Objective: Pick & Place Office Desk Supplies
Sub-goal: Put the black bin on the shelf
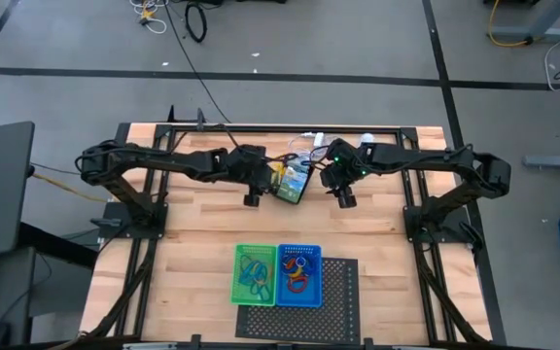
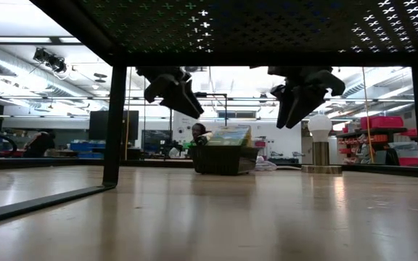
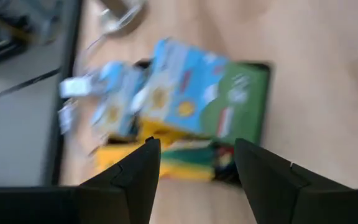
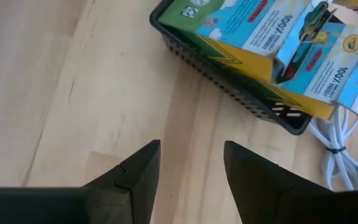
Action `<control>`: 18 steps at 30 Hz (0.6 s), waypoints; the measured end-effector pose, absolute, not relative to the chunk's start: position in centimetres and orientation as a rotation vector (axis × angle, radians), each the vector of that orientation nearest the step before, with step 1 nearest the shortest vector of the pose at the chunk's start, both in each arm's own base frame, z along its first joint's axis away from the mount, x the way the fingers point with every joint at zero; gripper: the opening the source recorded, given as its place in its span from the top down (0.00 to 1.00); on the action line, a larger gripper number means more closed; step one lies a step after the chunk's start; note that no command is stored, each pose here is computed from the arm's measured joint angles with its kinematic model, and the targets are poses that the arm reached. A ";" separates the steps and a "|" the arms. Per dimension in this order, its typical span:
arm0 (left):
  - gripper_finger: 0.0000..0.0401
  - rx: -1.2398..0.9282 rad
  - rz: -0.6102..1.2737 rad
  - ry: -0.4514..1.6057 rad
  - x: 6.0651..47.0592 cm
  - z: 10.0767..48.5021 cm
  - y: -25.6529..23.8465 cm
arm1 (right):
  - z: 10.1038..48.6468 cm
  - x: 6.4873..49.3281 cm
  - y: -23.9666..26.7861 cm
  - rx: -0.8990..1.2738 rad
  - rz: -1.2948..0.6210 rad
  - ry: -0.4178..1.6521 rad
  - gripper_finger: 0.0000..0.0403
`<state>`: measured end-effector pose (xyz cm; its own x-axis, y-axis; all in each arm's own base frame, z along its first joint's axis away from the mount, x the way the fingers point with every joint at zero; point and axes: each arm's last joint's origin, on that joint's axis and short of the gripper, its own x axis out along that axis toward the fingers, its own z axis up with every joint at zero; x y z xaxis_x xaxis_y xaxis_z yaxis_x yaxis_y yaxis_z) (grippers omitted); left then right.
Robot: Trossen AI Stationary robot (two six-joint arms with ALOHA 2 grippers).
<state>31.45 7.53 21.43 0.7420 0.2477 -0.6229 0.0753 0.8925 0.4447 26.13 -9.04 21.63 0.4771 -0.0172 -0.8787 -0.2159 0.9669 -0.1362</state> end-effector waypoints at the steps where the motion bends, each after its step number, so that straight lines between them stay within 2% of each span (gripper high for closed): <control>1: 0.47 0.476 0.130 0.750 31.2 21.6 7.6 | 21.6 26.1 -9.0 -0.247 0.125 1.074 0.54; 8: 0.47 0.324 0.271 0.883 28.4 20.3 11.9 | 21.7 26.2 -9.3 -0.278 0.081 1.078 0.54; 13: 0.48 0.182 0.295 0.875 26.4 18.8 14.5 | 21.8 26.3 -9.6 -0.330 0.004 1.093 0.54; 18: 0.58 0.143 0.268 0.790 26.2 18.8 15.4 | 22.0 26.6 -9.8 -0.378 -0.033 1.064 0.58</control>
<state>26.19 15.35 18.80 0.6726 0.2898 -0.6809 -0.1837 0.9567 0.2258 26.61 -9.83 22.01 0.4909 -0.2074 -0.8462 -0.1540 0.9353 -0.3186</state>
